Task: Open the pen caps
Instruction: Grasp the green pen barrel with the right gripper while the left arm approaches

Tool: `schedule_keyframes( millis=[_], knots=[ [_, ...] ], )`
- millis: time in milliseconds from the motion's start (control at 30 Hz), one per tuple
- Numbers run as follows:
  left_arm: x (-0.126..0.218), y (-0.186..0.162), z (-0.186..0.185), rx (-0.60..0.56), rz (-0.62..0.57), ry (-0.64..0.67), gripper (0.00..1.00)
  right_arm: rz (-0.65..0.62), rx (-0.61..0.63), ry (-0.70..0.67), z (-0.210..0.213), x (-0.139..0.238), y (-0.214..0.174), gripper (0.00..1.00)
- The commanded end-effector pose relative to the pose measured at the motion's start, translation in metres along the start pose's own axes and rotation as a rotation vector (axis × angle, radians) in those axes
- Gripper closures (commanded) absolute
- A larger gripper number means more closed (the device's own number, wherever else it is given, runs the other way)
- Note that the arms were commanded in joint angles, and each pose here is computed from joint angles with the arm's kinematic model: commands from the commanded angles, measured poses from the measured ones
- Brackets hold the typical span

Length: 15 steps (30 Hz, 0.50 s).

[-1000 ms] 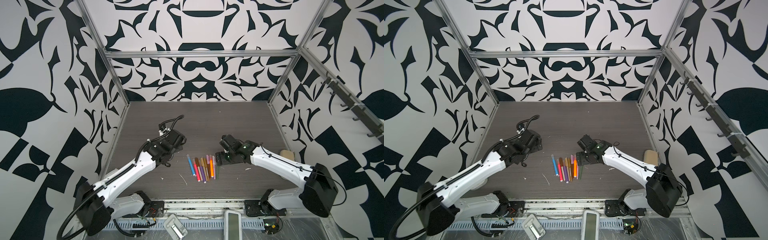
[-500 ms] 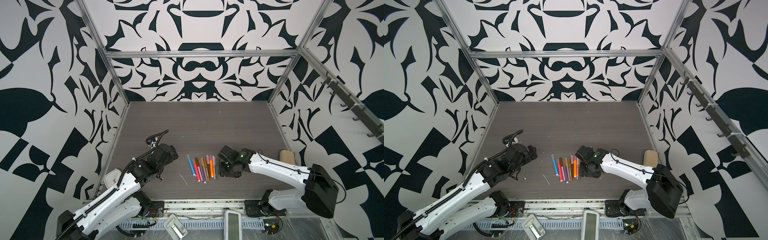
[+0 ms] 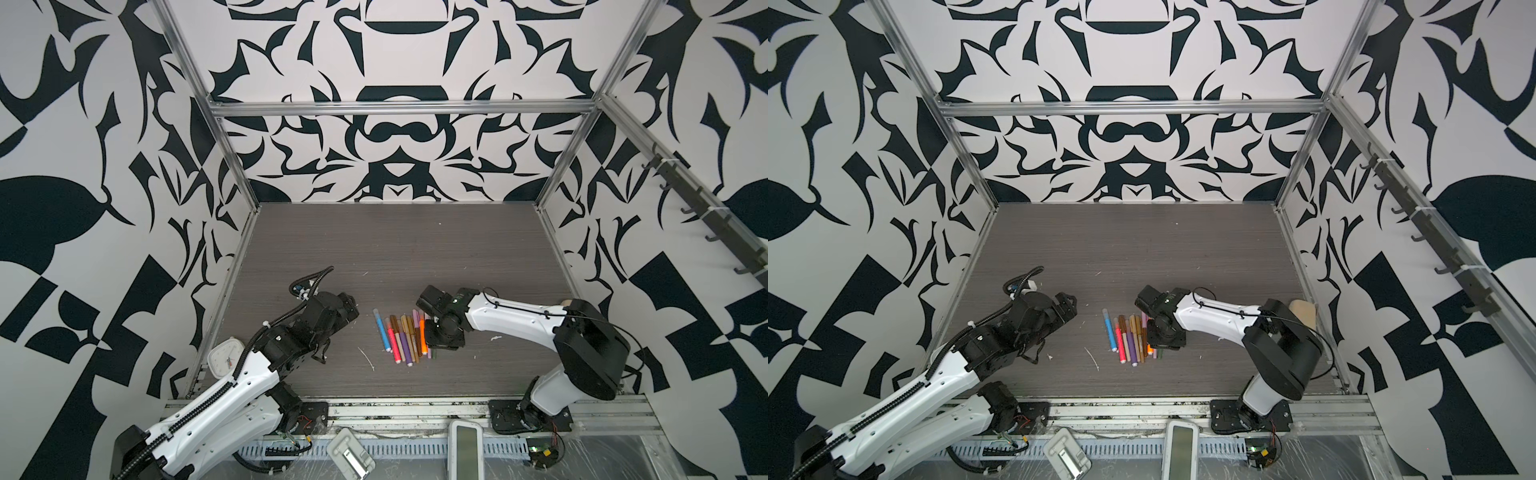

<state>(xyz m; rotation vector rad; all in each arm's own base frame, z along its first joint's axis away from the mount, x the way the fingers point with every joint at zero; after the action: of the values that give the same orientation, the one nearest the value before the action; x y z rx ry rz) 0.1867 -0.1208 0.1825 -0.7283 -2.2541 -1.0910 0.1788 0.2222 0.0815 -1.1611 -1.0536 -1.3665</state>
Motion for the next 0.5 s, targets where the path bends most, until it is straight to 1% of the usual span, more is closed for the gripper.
schedule_keyframes(
  millis=[0, 33, 100, 333, 467],
  knots=[
    [0.0017, -0.005, 0.0123, 0.019, 0.006, 0.028, 0.01, -0.009, 0.003, -0.007, 0.0064, 0.0044, 0.0044, 0.7],
    [0.0028, -0.0045, 0.0136, 0.017, 0.001, 0.031, 0.01, -0.006, -0.002, -0.012, 0.0065, 0.0027, 0.0048, 0.7],
    [0.0046, -0.0034, 0.0156, 0.009, -0.009, 0.035, 0.01, 0.001, -0.014, -0.033, 0.0053, 0.0, 0.0053, 0.78],
    [0.0067, 0.001, 0.0134, -0.025, -0.03, 0.033, 0.01, -0.026, -0.023, -0.05, 0.003, 0.0037, 0.0077, 0.8],
    [0.0042, 0.0019, 0.0078, -0.043, -0.02, 0.032, 0.01, -0.009, -0.025, -0.073, -0.0022, -0.0011, 0.004, 0.8]
  ],
)
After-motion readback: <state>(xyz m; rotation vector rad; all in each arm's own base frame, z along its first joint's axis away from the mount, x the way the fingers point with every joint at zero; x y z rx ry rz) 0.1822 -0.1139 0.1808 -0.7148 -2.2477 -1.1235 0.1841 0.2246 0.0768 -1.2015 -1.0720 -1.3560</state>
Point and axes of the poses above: each gripper's point midway between its finger pads, its own x axis back along the fingers, its own z axis along the line the jaws close on, y = z × x, the point moved 5 cm from there along x, back along the fingers, and after that the axes turned 3 degrees about -x, right-handed, at the moved point
